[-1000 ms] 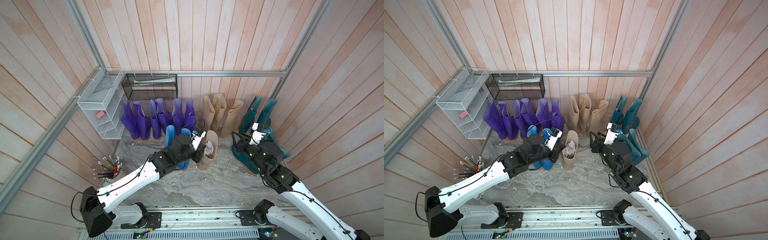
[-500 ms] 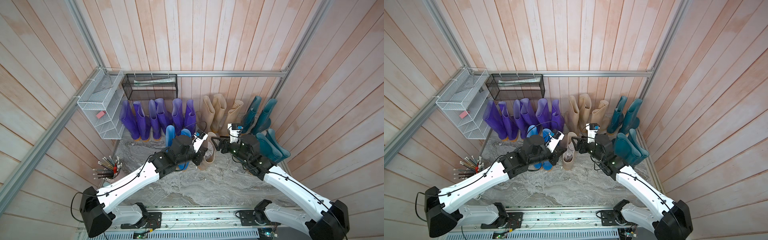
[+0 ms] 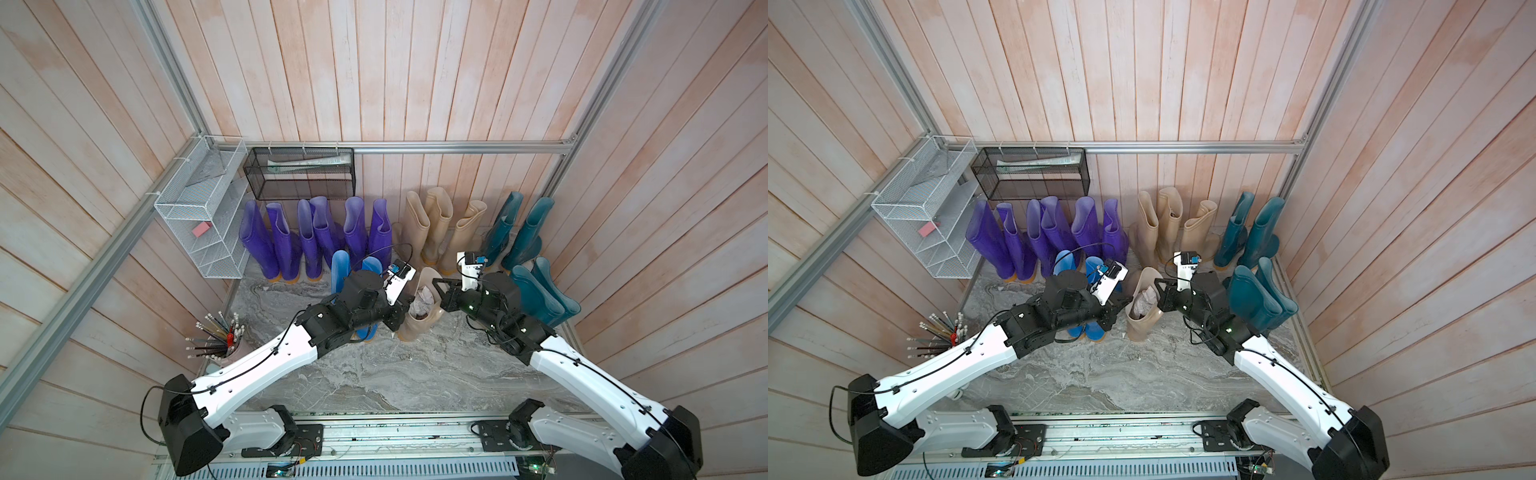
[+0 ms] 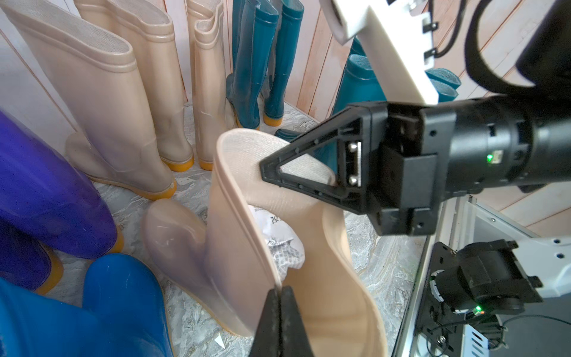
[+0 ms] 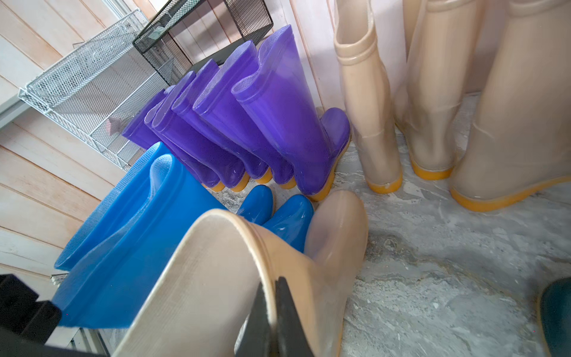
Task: Match and arrange rain boots in pairs
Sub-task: Adjust the rain boot at the center of the board.
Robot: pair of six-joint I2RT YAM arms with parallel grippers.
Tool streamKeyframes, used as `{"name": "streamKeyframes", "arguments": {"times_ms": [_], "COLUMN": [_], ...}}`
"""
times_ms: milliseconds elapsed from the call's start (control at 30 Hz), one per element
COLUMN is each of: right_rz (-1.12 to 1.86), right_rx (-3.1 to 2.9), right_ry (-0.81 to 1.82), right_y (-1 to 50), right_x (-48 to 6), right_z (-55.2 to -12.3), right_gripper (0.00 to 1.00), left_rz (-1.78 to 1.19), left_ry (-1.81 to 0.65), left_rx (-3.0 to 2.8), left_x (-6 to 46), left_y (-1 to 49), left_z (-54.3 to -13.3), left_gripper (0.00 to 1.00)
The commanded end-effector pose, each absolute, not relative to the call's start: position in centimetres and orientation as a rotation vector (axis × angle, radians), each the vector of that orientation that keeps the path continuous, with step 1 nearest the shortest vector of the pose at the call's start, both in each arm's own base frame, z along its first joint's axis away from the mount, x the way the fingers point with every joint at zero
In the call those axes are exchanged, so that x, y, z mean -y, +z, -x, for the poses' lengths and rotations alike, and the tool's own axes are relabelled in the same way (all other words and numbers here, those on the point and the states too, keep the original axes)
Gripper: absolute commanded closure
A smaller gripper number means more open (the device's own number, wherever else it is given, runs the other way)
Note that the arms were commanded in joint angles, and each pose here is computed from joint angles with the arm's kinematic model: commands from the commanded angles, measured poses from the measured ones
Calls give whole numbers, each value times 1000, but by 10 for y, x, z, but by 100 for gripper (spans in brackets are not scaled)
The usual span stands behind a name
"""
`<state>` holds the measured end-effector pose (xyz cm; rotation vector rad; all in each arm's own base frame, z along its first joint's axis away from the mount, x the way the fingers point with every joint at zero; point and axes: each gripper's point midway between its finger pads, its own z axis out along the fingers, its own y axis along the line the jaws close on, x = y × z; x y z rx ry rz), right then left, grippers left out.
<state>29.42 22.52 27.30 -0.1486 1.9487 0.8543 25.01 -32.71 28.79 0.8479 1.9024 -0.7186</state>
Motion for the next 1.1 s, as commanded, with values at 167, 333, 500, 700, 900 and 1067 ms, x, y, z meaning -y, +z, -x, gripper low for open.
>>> {"name": "streamKeyframes", "arguments": {"times_ms": [167,333,500,700,900,1067], "right_rz": [161,194,200,194,212,240], "right_rx": [-1974,-1959,-1920,-1938,-1948,-1917], "right_ry": [838,875,884,866,915,846], "right_y": [260,264,280,274,276,300], "right_x": [-235,-245,-248,-247,-254,-244], "right_z": [-308,-314,-319,-327,-326,-323], "right_gripper": [100,100,100,100,97,58], "left_rz": [-796,-761,-742,-713,-686,-659], "left_ry": [-626,-623,-607,-610,-616,-582], "left_rx": [-1889,-1876,-1852,-1858,-1893,-1891], "left_x": [314,307,302,293,282,271], "left_y": [294,301,311,308,292,298], "left_z": [-261,-264,-267,-276,-285,-287], "left_gripper": [100,100,100,100,100,100]}}
